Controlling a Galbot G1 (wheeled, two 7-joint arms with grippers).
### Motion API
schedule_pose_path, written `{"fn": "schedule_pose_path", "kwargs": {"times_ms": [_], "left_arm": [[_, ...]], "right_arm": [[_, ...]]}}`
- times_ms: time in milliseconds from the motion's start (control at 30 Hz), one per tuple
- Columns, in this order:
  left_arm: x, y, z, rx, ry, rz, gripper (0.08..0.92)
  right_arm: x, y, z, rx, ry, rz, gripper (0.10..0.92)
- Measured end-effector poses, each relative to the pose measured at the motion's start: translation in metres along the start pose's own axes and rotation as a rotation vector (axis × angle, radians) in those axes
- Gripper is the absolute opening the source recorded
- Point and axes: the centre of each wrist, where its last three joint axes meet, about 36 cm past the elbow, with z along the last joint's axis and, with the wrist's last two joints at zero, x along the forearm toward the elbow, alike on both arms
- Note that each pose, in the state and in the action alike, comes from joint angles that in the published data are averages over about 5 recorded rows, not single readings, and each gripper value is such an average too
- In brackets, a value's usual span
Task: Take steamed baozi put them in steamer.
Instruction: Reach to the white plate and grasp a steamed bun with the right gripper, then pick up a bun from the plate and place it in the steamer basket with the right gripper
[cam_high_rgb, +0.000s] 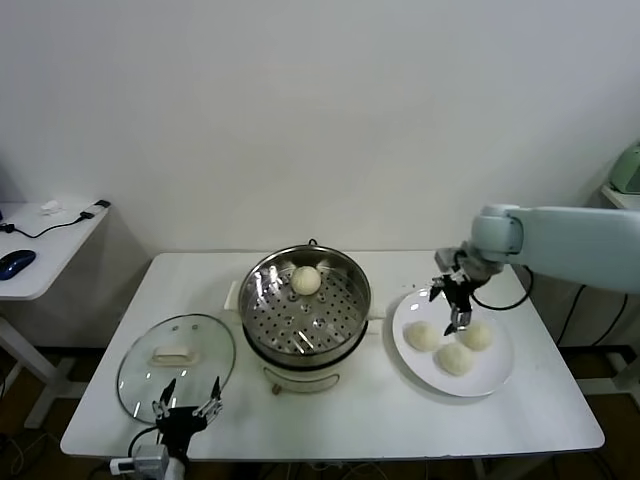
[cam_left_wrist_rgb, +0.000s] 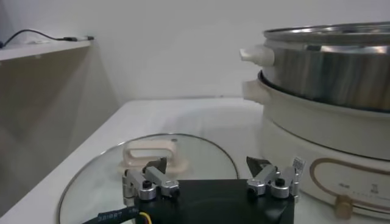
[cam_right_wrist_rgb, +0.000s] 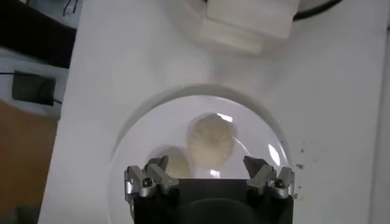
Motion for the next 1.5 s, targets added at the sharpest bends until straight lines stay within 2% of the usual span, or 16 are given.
{"fn": "schedule_pose_path", "kwargs": {"times_ms": [500,900,1167,1333,1500], "left_arm": [[0.002,0.002,0.002,-0.001,0.004,-0.004,0.823],[0.006,0.0,-0.002,0.0,-0.003,-0.002,0.823],[0.009,0.0,-0.006,0.0,-0.009,0.0,0.823],[0.01,-0.001,-0.01,-0.001,-0.015,0.004,0.823],[0.011,-0.002,-0.015,0.0,-0.024,0.011,0.823]], "right_arm": [[-0.065,-0.002,-0.01,-0.069,0.029,0.031,0.821],[-0.063,-0.002,-0.009,-0.08,0.021,0.027,0.654],[-0.005,-0.018,-0.013,-0.048,0.011,0.052,0.636],[0.068,-0.038,-0.03,-0.021,-0.006,0.099,0.636],[0.144,-0.052,-0.07,0.005,-0.061,0.163,0.636]]}}
